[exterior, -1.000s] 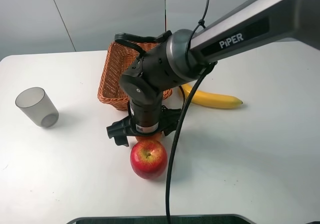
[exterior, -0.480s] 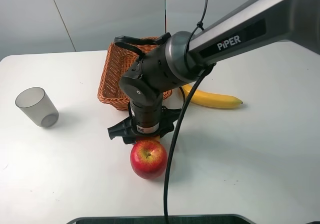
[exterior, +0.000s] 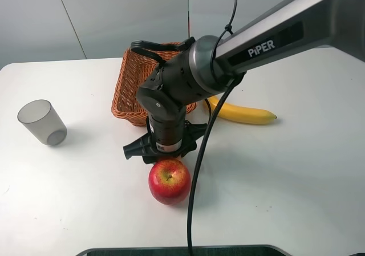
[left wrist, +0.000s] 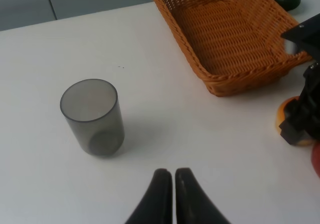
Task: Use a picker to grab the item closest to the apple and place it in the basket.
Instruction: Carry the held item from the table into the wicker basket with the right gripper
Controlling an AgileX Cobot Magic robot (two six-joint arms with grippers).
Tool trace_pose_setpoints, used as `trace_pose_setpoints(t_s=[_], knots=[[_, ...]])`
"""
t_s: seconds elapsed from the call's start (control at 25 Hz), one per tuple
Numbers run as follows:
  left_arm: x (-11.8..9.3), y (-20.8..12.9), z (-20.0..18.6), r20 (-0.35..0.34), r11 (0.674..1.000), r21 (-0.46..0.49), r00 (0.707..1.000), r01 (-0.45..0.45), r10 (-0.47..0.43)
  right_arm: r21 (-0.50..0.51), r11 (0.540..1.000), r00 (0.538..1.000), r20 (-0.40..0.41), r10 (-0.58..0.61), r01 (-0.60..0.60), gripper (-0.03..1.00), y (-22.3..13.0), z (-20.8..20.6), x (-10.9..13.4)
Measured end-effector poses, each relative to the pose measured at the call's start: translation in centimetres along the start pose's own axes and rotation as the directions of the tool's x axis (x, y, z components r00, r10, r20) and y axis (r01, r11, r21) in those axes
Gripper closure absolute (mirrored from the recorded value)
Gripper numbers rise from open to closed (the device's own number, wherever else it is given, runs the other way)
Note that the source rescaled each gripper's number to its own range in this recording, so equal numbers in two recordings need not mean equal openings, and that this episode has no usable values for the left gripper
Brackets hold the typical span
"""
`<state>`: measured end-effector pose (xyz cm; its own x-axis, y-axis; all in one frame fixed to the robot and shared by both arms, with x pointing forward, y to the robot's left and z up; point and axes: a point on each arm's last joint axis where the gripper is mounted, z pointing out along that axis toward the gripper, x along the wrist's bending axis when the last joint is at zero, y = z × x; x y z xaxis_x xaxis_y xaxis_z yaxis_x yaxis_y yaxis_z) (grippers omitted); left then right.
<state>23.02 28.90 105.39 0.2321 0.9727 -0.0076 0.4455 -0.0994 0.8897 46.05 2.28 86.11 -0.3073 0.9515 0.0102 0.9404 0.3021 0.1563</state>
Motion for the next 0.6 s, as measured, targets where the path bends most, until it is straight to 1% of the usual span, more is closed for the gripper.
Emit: trace_pose_setpoints(t_s=[0.36, 0.6], knots=[[0.0, 0.0, 0.0, 0.000, 1.000, 0.000, 1.000, 0.000, 0.000, -0.001, 1.000, 1.000, 0.001, 0.001, -0.001, 0.93, 0.1, 0.0, -0.1], [0.0, 0.0, 0.0, 0.000, 1.000, 0.000, 1.000, 0.002, -0.002, -0.040, 0.999, 1.000, -0.003, -0.012, 0.011, 0.93, 0.8, -1.8, -0.1]])
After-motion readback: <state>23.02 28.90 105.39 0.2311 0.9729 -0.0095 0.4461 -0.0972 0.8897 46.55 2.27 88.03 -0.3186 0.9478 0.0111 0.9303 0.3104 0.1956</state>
